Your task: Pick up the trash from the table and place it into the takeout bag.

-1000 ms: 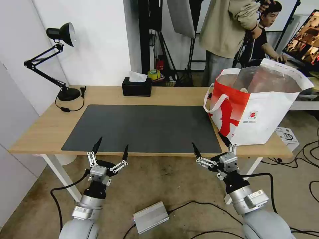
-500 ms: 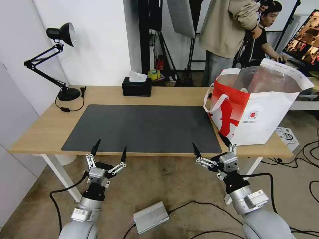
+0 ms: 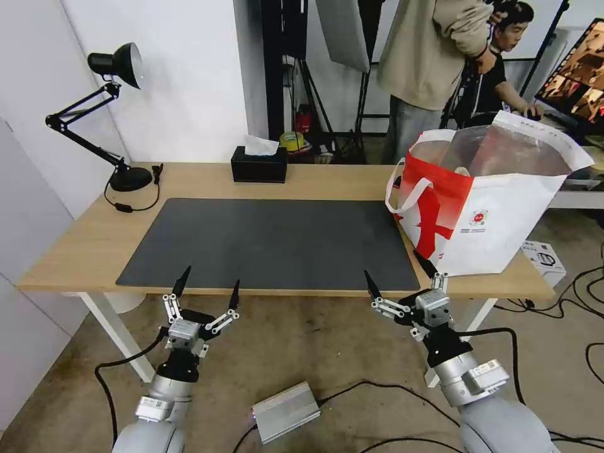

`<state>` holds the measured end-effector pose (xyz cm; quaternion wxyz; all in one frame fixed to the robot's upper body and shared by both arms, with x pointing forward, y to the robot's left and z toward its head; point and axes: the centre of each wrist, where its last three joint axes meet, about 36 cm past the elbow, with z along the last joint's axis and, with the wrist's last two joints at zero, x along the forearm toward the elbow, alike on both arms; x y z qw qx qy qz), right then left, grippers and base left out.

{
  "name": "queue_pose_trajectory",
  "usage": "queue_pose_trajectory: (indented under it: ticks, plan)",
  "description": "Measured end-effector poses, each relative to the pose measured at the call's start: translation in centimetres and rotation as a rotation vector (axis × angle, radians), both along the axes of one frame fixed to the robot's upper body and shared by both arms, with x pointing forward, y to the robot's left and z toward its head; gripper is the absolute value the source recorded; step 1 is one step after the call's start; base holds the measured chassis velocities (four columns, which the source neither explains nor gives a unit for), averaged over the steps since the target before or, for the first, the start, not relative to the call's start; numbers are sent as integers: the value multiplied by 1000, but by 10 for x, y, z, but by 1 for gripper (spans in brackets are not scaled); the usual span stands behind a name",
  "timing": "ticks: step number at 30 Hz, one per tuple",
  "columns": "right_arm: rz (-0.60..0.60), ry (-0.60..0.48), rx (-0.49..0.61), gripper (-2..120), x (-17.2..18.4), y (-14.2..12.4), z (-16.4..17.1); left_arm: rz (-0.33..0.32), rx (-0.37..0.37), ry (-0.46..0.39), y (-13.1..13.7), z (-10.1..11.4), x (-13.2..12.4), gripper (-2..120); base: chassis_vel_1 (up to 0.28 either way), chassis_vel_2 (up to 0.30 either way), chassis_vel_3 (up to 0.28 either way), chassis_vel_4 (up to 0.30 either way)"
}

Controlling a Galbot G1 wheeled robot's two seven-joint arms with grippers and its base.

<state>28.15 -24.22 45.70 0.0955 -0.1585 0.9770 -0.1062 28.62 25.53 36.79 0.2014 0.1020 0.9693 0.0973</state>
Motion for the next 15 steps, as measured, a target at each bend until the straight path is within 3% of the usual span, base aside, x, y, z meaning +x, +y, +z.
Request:
queue_pose_trajectory:
  ticks: [15]
  plan:
    - [0, 0, 0, 100, 0, 0, 0, 0, 1, 0, 0, 0, 0, 100, 0, 0, 0, 0]
